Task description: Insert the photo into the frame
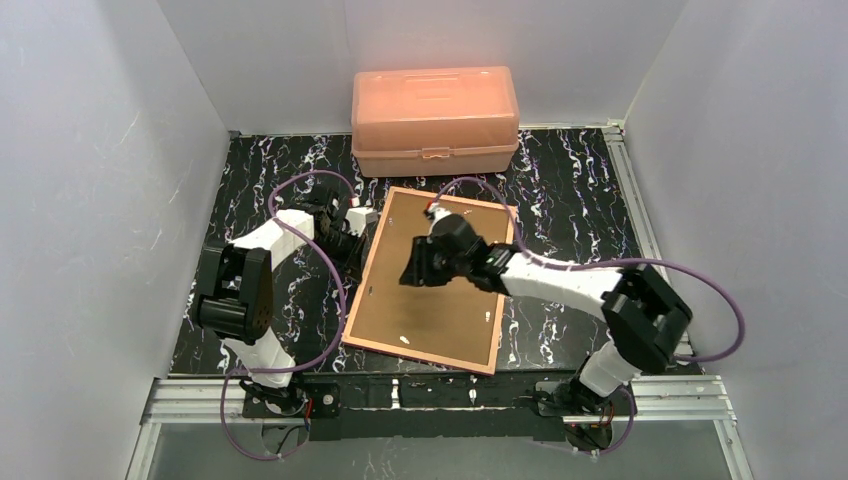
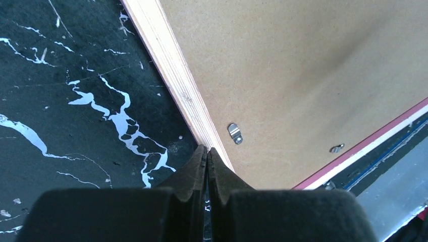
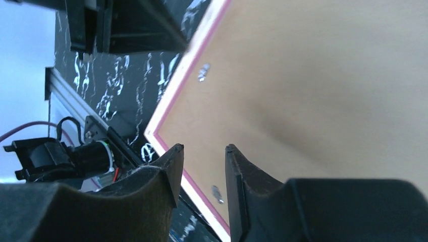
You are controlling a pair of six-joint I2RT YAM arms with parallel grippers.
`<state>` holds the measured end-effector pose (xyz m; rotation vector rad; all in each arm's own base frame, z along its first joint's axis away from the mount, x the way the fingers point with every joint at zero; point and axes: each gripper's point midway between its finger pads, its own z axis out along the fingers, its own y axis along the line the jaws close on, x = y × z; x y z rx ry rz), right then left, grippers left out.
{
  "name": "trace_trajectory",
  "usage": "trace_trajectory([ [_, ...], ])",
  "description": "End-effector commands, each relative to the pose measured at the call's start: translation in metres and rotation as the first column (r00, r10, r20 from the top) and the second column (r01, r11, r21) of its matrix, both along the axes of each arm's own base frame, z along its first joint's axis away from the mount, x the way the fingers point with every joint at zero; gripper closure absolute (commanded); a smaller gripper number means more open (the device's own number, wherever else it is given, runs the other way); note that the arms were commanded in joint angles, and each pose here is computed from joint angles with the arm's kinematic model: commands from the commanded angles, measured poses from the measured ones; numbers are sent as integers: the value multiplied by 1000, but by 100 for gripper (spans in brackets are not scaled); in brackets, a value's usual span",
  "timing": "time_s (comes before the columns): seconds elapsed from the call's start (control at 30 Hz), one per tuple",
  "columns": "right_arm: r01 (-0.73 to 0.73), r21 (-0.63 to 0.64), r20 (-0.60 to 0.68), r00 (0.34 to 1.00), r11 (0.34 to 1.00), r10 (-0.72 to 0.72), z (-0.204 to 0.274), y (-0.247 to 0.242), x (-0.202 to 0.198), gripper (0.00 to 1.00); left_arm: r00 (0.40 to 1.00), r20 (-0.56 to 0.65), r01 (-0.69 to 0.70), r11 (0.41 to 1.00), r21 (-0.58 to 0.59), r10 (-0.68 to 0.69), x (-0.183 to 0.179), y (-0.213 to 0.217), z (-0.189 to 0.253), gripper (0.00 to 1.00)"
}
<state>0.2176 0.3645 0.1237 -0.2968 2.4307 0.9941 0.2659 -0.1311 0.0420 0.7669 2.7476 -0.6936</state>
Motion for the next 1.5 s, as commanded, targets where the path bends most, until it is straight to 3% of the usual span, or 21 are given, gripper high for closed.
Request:
trace_trajectory([
  [0.0, 8, 144, 30, 999, 990, -13, 7, 57, -8, 56, 1000, -21, -13, 998, -60, 12, -7, -3, 17, 100],
  [0.43, 27, 123, 30, 999, 992, -31, -35, 92, -2, 46, 995, -98, -30, 994, -106, 20, -12, -6, 6, 100],
  [1.47, -42, 147, 22, 999, 988, 39, -61, 120, 4, 49, 986, -161, -50, 994, -97, 34, -14, -3, -13, 100],
])
